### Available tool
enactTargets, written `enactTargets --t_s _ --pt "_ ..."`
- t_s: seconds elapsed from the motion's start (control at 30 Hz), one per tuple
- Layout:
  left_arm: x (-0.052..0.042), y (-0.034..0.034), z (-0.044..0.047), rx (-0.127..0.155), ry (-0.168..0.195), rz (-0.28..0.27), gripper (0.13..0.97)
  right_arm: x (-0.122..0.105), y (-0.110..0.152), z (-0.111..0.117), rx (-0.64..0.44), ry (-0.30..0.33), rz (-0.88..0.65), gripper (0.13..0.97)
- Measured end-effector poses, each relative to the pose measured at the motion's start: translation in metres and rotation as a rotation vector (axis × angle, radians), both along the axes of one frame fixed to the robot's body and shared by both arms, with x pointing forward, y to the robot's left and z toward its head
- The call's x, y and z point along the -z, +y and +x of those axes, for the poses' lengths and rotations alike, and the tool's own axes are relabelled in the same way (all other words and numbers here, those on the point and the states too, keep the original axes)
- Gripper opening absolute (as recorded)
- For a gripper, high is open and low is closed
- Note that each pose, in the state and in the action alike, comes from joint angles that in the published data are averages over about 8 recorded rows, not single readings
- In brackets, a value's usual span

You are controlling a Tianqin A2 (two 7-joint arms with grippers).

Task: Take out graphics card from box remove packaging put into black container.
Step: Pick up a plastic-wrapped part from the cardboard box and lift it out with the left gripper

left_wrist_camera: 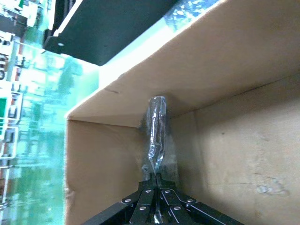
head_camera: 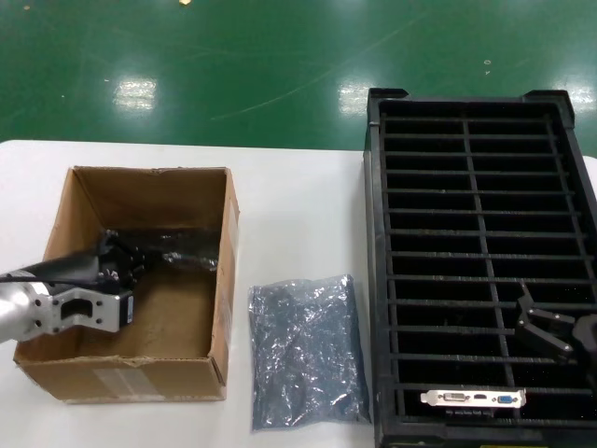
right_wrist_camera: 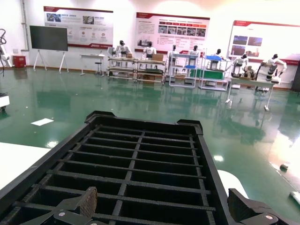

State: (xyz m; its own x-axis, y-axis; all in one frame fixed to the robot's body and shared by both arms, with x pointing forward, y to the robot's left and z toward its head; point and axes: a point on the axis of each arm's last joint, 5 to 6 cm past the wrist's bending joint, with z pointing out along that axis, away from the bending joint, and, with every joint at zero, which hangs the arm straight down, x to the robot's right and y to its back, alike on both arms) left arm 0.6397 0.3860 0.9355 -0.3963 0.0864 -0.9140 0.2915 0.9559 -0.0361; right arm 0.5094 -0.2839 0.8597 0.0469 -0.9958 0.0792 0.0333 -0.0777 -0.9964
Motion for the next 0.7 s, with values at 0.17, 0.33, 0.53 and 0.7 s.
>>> enactTargets --t_s 0.17,0.33,0.53,0.7 --pt "-0.0112 0.0027 -0.0065 -0.004 -0.045 0.008 0.145 0.000 0.000 0.000 0.000 0.000 0.000 0.966" --pt "-0.0246 0.0045 -0.0149 -0.004 -0.091 0.016 0.142 0.000 0.000 0.000 0.000 0.000 0.000 0.966" --pt "-0.0406 0.0066 -0.0269 -0.001 -0.139 0.034 0.140 0.000 0.000 0.000 0.000 0.000 0.000 0.966" --pt "-0.0535 0.0081 -0.0383 0.002 -0.175 0.047 0.140 0.000 0.000 0.000 0.000 0.000 0.000 0.966"
